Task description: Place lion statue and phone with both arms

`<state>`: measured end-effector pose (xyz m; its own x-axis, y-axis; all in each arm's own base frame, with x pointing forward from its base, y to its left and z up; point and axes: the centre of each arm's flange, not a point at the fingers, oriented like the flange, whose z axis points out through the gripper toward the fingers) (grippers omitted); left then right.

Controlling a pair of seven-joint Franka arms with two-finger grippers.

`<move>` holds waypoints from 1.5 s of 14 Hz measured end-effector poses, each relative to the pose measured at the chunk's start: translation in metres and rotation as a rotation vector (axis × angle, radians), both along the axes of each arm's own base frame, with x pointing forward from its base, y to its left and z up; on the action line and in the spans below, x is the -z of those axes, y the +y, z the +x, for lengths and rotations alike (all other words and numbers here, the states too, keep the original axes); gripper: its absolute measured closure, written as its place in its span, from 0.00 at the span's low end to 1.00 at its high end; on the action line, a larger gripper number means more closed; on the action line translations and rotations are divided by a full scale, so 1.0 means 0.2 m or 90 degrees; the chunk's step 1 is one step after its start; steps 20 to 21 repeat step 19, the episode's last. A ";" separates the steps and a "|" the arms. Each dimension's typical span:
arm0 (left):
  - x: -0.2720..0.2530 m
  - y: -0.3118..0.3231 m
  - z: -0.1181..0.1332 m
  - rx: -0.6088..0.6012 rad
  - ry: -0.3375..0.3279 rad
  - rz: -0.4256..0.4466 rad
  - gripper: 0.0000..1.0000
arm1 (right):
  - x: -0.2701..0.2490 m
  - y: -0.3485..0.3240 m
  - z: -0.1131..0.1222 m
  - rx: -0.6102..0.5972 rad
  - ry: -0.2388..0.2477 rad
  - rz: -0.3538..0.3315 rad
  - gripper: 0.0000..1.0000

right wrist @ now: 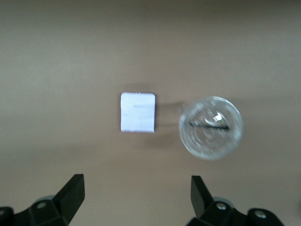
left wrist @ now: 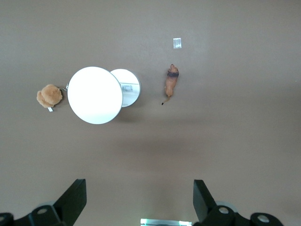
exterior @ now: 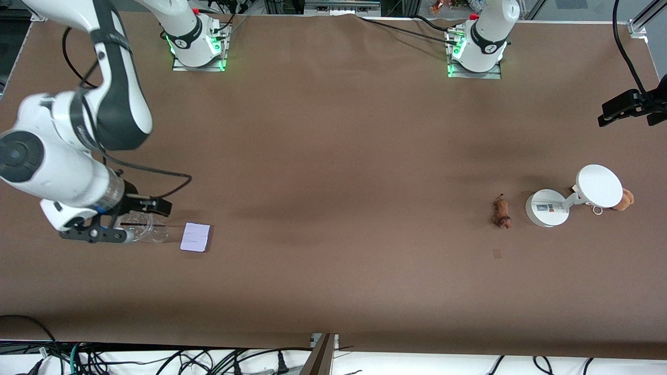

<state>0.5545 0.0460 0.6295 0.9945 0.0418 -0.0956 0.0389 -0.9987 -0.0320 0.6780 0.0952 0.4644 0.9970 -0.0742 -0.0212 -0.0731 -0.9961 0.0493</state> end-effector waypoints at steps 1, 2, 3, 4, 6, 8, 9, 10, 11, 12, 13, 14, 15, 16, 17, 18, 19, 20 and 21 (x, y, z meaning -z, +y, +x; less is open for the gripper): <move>0.00 0.00 0.00 0.000 -0.002 0.001 0.00 | -0.09 -0.04 -0.04 -0.004 0.005 0.000 0.00; 0.00 0.01 0.00 -0.001 -0.004 0.009 0.00 | -0.19 -0.09 -0.08 -0.015 0.008 0.000 0.00; -0.01 0.02 0.01 -0.003 -0.009 0.026 0.00 | -0.27 -0.14 -0.12 -0.024 0.010 0.001 0.00; -0.03 0.03 0.01 -0.005 -0.013 0.038 0.00 | -0.34 -0.18 -0.15 -0.026 0.011 0.002 0.00; -0.02 0.04 0.01 -0.006 -0.013 0.042 0.00 | -0.44 -0.24 -0.22 -0.024 0.023 0.007 0.00; 0.03 0.02 0.05 -0.004 -0.006 0.042 0.00 | -0.52 -0.25 -0.29 -0.026 0.032 0.013 0.00; 0.06 0.01 0.07 -0.003 -0.003 0.043 0.00 | -0.55 -0.27 -0.32 -0.025 0.047 0.015 0.00; 0.08 0.01 0.08 -0.003 -0.001 0.043 0.00 | -0.57 -0.31 -0.36 -0.022 0.062 0.017 0.00; 0.09 0.01 0.09 -0.003 0.001 0.043 0.00 | -0.61 -0.34 -0.39 -0.018 0.065 0.020 0.00; 0.10 0.01 0.09 -0.003 0.002 0.042 0.00 | -0.65 -0.37 -0.41 -0.016 0.060 0.022 0.00; 0.10 0.00 0.10 -0.002 0.002 0.042 0.00 | -0.68 -0.38 -0.42 -0.015 0.056 0.024 0.00; 0.11 -0.01 0.10 0.000 0.002 0.042 0.00 | -0.70 -0.38 -0.43 -0.016 0.052 0.025 0.00; 0.11 -0.01 0.10 -0.001 0.002 0.043 0.00 | -0.71 -0.37 -0.43 -0.018 0.050 0.025 0.00; 0.12 0.00 0.11 -0.002 0.004 0.043 0.00 | -0.71 -0.36 -0.43 -0.021 0.049 0.026 0.00; 0.13 0.00 0.11 -0.002 0.004 0.043 0.00 | -0.71 -0.35 -0.43 -0.023 0.050 0.026 0.00; 0.13 0.00 0.11 -0.001 0.005 0.043 0.00 | -0.70 -0.35 -0.43 -0.023 0.050 0.026 0.00; 0.13 -0.01 0.12 0.001 0.005 0.043 0.00 | -0.70 -0.35 -0.43 -0.023 0.050 0.026 0.00; 0.13 -0.01 0.12 0.001 0.005 0.043 0.00 | -0.70 -0.35 -0.43 -0.023 0.050 0.026 0.00; 0.13 -0.01 0.12 0.001 0.005 0.043 0.00 | -0.70 -0.35 -0.43 -0.023 0.050 0.026 0.00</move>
